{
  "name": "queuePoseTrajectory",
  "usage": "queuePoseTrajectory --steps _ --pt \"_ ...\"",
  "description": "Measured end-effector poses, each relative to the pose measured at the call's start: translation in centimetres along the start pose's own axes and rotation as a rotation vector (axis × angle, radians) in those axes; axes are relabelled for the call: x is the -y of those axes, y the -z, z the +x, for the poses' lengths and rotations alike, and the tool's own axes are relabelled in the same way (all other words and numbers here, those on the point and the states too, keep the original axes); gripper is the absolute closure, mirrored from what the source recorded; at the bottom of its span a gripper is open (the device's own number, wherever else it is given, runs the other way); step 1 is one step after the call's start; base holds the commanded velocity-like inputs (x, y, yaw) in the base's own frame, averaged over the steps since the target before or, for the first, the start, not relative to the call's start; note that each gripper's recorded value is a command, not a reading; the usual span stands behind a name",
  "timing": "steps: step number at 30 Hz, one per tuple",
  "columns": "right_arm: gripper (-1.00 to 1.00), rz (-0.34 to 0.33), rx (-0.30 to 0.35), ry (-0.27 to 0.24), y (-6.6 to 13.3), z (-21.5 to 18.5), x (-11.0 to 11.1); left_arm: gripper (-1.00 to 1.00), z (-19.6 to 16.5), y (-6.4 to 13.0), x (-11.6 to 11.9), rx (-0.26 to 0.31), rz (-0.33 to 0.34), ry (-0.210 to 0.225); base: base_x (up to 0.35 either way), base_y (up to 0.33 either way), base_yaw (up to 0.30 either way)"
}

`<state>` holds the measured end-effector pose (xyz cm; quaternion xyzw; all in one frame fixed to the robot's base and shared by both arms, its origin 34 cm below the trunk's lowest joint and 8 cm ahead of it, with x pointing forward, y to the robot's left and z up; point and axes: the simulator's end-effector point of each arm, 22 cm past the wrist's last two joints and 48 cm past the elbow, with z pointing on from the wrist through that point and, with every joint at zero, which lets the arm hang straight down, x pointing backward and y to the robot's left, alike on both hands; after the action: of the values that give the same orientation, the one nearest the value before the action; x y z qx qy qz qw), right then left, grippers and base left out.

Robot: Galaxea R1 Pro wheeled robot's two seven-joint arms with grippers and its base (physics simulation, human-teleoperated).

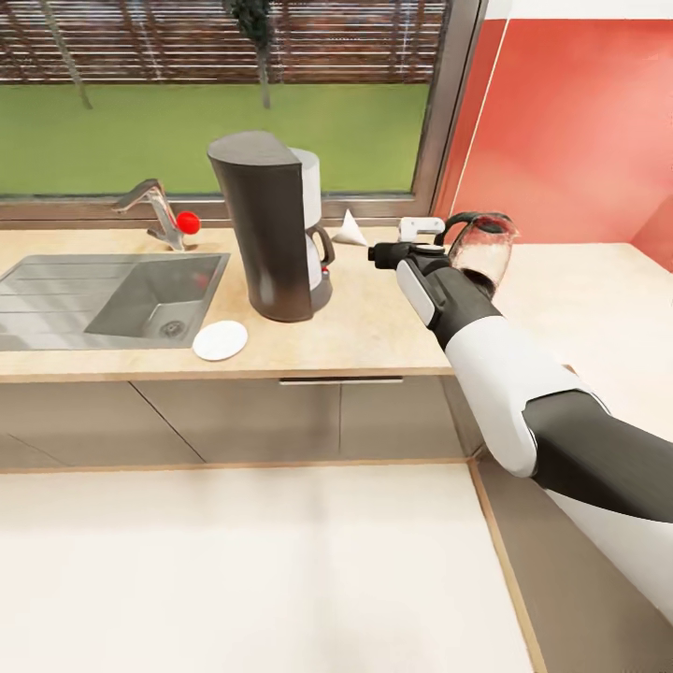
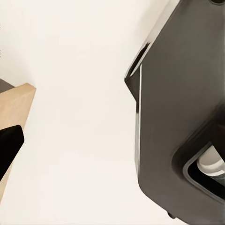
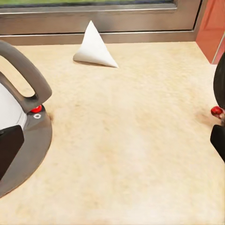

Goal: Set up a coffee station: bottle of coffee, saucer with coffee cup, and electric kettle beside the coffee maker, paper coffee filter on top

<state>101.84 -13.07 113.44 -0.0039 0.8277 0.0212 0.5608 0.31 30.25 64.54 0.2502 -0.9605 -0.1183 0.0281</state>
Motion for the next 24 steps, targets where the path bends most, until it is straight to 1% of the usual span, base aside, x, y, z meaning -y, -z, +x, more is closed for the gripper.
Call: queuePoseTrajectory --steps 9,24 --pt "-1.00 -0.004 -0.019 0.005 -0.4 0.8 -0.1 -1.00 1.0 0.2 -0.7 -0.024 -0.017 0.001 0.000 0.000 -0.002" --pt "-1.00 -0.003 -0.049 0.007 -1.4 2.8 0.0 -1.00 1.8 0.4 -1.4 -0.046 -0.031 -0.006 0.000 0.000 0.000"
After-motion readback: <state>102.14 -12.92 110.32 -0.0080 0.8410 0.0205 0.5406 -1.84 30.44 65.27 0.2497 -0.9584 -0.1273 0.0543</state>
